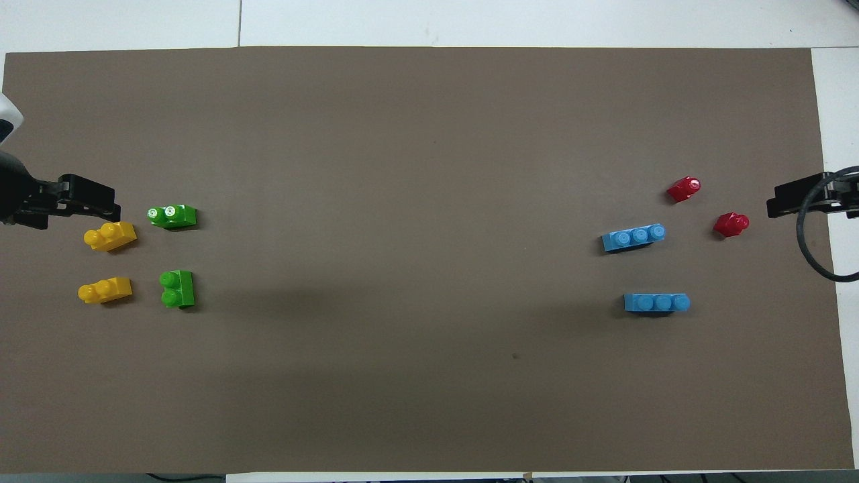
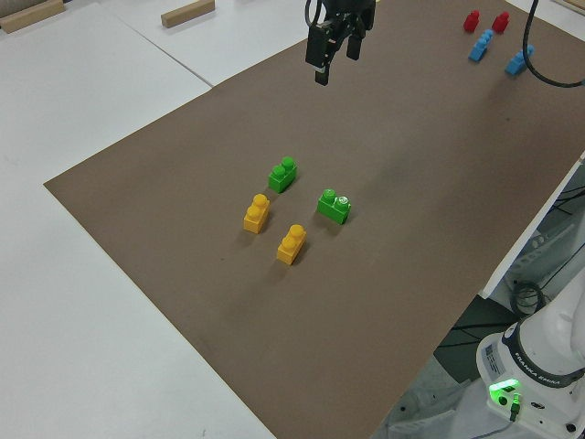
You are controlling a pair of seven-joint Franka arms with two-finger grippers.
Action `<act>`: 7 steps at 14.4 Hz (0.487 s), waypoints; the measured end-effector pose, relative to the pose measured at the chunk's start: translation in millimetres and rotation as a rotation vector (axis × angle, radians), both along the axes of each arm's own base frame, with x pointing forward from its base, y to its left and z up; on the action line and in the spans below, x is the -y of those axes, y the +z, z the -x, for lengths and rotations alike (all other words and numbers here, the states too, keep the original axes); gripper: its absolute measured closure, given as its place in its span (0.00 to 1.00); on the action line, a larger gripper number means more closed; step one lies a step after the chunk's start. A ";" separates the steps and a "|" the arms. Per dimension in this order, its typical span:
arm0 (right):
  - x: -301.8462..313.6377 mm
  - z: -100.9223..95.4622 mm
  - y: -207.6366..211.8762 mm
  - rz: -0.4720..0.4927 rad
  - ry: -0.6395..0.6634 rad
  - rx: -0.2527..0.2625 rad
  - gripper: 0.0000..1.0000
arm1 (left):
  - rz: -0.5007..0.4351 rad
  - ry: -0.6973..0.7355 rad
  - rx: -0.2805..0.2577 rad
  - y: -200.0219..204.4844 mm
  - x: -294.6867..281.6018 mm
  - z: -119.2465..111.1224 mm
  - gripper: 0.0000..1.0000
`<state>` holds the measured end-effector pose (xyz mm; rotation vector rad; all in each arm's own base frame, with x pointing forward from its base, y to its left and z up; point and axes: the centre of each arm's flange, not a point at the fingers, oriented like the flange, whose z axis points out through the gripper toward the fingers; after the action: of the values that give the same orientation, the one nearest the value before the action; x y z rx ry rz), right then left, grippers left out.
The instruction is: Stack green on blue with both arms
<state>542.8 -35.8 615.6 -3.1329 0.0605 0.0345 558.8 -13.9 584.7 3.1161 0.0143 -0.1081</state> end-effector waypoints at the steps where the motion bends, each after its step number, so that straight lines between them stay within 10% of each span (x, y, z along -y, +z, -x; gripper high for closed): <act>1: 0.1 0.0 0.0 0.000 0.000 0.000 0.00 | 0.000 0.000 0.000 0.0 0.0 0.0 0.00; 7: 0.1 0.0 0.0 0.000 0.000 0.000 0.00 | 0.000 -0.012 0.001 0.2 4.6 0.0 0.00</act>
<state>542.8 -35.9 615.6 -3.1328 0.0607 0.0345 558.8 -18.4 584.9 3.1161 -0.0041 -0.1065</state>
